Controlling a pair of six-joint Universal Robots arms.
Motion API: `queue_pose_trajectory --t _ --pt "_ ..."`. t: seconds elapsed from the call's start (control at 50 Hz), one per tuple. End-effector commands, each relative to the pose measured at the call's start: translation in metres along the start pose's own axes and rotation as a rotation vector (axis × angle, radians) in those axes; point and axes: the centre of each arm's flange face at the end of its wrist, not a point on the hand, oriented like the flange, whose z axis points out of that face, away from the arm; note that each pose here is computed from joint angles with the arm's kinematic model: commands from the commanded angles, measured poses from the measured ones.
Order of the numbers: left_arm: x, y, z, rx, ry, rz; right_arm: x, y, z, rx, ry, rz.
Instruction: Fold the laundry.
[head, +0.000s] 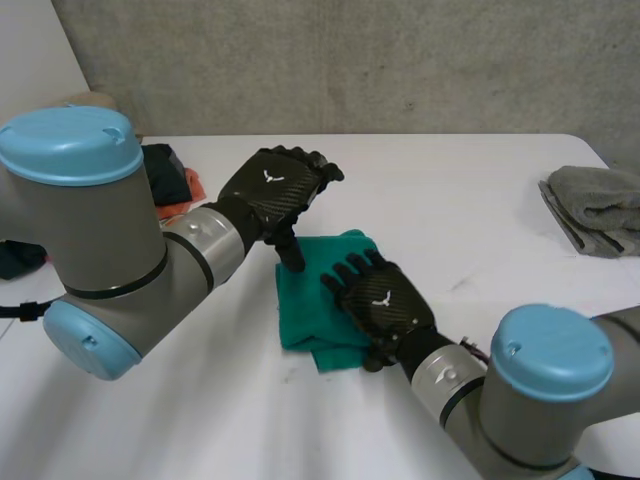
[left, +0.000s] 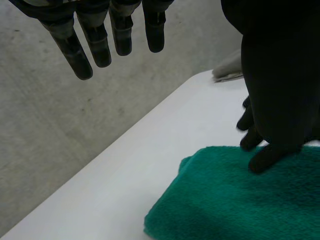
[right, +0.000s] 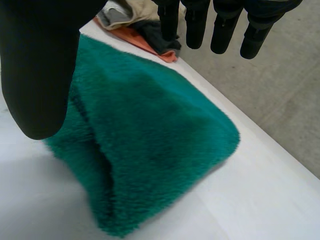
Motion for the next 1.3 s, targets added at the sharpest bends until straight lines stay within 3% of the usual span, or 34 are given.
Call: queue_pose_trajectory --t 0.02,0.24,0.78,0.94,1.08,1.16,1.3 --pt "0.006 0.006 -0.001 -0.018 0.024 -0.01 -0.004 0.013 0.016 -0.007 -0.002 -0.072" --pt "0.01 0.013 -0.003 -0.038 0.036 -0.015 -0.005 0.024 0.032 -0.017 -0.002 -0.115" --pt "0.006 0.013 -0.003 -0.038 0.022 -0.017 0.019 0.004 0.058 0.059 0.062 -0.112" --pt "0.003 0.011 -0.002 -0.032 0.016 -0.015 0.099 0.002 0.064 0.069 0.184 -0.121" --pt "0.001 0.007 0.0 -0.016 0.011 -0.013 0.18 -0.022 0.075 0.245 0.214 -0.196" --pt "0.003 0.003 0.001 0.004 0.013 -0.007 0.231 -0.046 0.078 0.376 0.308 -0.26" --pt "0.002 -0.001 0.002 0.023 0.009 -0.003 0.368 -0.055 0.052 0.588 0.511 -0.151"
